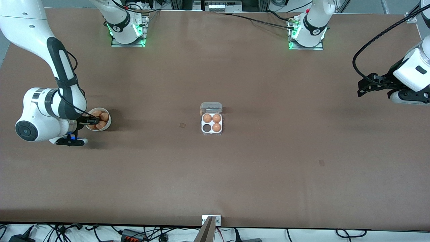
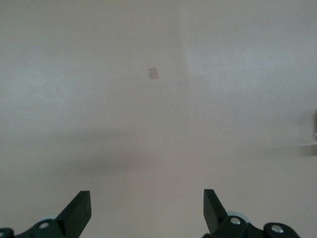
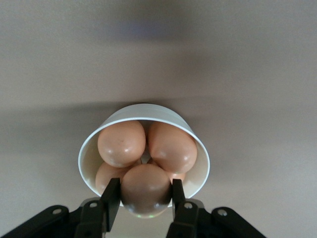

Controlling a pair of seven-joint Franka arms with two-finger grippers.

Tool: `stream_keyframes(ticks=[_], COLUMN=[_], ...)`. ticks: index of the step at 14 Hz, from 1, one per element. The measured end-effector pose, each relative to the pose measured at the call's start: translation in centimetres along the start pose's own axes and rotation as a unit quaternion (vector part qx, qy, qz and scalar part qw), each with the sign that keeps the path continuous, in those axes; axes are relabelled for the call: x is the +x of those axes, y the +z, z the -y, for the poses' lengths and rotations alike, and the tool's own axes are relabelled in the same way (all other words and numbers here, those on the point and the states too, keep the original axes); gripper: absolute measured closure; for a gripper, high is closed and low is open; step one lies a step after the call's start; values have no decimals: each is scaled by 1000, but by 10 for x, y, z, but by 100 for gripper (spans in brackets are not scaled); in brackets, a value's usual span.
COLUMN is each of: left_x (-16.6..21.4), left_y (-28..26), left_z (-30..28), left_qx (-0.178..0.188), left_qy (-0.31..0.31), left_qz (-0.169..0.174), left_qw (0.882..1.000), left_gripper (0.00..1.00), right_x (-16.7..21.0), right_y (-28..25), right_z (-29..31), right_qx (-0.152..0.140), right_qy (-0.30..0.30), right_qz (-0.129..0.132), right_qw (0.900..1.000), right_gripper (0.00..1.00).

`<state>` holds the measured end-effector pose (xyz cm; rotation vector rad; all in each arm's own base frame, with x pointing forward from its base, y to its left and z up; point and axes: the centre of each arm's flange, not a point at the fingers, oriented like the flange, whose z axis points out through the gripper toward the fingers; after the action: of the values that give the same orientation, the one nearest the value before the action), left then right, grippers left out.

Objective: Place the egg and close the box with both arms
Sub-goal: 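Lower the right gripper, grasp one brown egg and lift it, then carry the egg to the clear egg box and lower it into the empty slot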

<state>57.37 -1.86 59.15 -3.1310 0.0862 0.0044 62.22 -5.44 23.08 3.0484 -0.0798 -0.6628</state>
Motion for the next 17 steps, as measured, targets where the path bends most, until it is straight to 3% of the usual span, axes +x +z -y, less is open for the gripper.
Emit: stream_keyframes(ticks=[5,7,11,13,17], left_x=[1,1,1,1,1], left_y=[1,1,2,2,2], left_z=[0,0,0,0,0], left_qx=[0,0,0,0,0], left_qy=[0,0,0,0,0], left_qz=[1,1,1,1,1], left_qw=[1000,1000,1000,1000,1000], left_gripper=[0,0,0,0,0], right_x=[0,-6,-21,-27,-36], right_y=[-81,-126,-161,-166,-147], right_z=[22,66,183,234,326], right_qx=[-1,3,34,32,36], right_qy=[-17,-51,-122,-155,-171], right_qz=[-18,-43,-99,-136,-180], right_qw=[1000,998,987,978,968], right_gripper=[54,54,54,54,54])
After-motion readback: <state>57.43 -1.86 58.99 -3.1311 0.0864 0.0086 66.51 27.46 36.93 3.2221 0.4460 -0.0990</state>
